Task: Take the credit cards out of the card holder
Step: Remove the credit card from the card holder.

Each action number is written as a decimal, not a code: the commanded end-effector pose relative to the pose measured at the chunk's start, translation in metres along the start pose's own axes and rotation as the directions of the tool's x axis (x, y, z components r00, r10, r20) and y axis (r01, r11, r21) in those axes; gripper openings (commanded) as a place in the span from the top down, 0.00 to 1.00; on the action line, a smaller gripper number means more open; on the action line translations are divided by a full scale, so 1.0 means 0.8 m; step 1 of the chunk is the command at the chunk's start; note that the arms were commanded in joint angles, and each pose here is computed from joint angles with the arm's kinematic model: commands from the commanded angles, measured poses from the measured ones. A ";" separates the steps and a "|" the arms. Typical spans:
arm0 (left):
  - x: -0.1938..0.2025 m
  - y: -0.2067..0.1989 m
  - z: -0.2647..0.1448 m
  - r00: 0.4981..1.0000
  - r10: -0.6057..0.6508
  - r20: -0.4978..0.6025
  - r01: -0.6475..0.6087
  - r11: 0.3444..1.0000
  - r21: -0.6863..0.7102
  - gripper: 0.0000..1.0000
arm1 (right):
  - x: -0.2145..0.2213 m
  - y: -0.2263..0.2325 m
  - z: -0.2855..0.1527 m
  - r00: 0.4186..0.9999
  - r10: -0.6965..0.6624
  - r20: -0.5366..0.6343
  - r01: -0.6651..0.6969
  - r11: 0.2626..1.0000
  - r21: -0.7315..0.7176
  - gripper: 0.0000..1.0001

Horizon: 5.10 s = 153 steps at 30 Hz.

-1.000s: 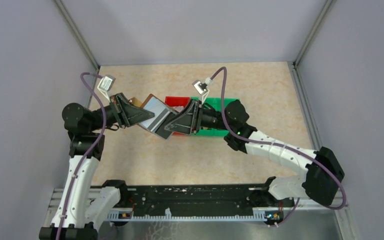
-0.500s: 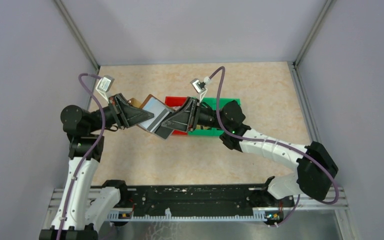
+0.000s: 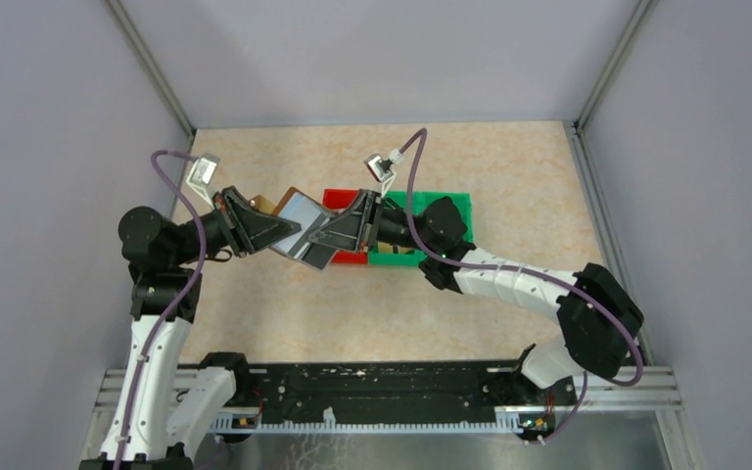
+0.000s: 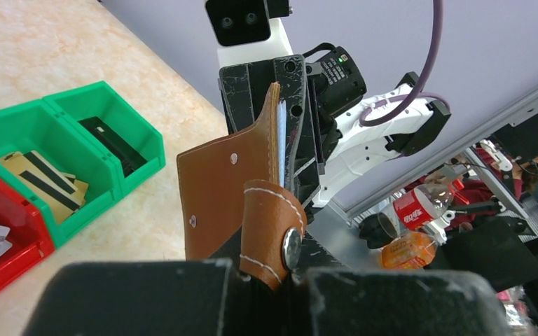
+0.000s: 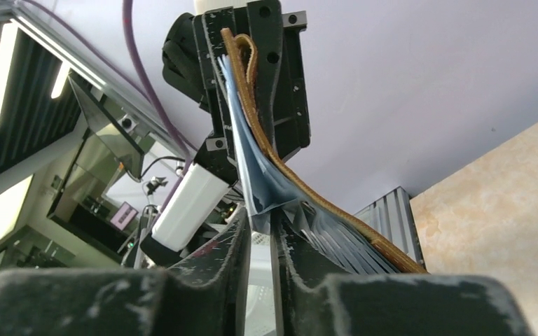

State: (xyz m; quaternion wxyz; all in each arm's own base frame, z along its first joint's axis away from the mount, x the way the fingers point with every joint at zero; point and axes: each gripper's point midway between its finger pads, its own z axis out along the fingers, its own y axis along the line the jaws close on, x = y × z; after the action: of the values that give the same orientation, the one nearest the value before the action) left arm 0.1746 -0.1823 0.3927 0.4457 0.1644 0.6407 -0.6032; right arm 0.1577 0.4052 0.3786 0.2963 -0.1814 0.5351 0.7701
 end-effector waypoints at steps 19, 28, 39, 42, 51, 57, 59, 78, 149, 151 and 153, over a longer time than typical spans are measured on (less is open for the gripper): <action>-0.004 -0.008 0.002 0.999 -0.038 -0.022 0.038 0.999 0.026 0.70 | -0.021 0.031 0.010 0.997 -0.036 0.069 0.043 0.995 -0.093 1.00; -0.014 -0.013 0.004 0.999 -0.051 0.004 0.051 0.998 0.038 0.78 | -0.017 0.028 0.004 0.996 -0.036 0.078 0.044 0.994 -0.096 1.00; -0.023 -0.013 0.006 0.998 -0.058 0.033 0.057 0.998 0.034 0.79 | -0.010 0.030 -0.011 0.994 -0.023 0.105 0.034 0.993 -0.109 1.00; -0.022 -0.013 0.006 0.997 -0.064 0.035 0.062 0.997 0.035 0.74 | -0.011 0.031 -0.010 0.994 -0.026 0.108 0.039 0.993 -0.114 1.00; -0.020 -0.013 0.006 0.997 -0.064 0.031 0.063 0.997 0.036 0.91 | -0.008 0.031 -0.005 0.994 -0.028 0.102 0.040 0.992 -0.123 1.00; -0.021 -0.012 0.006 0.997 -0.073 0.038 0.072 0.997 0.034 1.00 | -0.003 0.027 -0.010 0.994 -0.026 0.103 0.038 0.992 -0.118 1.00; -0.021 -0.012 0.006 0.996 -0.082 0.039 0.081 0.996 0.034 1.00 | -0.003 0.027 -0.013 0.994 -0.025 0.107 0.038 0.992 -0.117 1.00; -0.024 -0.017 0.006 0.994 -0.095 0.048 0.093 0.995 0.040 1.00 | -0.006 0.040 -0.015 0.989 0.014 0.146 0.016 0.979 -0.203 0.86; -0.071 -0.025 0.007 0.994 0.014 0.108 -0.015 1.000 0.006 1.00 | 0.042 0.016 -0.068 0.998 0.021 0.054 -0.015 0.995 -0.101 1.00; -0.072 -0.027 0.007 0.994 0.022 0.104 -0.023 1.000 0.008 1.00 | 0.043 0.013 -0.073 0.999 0.022 0.045 -0.018 0.996 -0.090 1.00; -0.074 -0.030 0.007 0.994 0.036 0.100 -0.037 0.999 0.009 1.00 | 0.047 0.008 -0.079 0.999 0.026 0.020 -0.024 0.997 -0.074 1.00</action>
State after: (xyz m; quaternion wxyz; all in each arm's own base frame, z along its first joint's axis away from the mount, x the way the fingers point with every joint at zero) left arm 0.1963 -0.1747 0.4319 0.4541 0.1233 0.6304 -0.6174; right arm 0.1307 0.3689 0.3252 0.2779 -0.1528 0.5247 0.7900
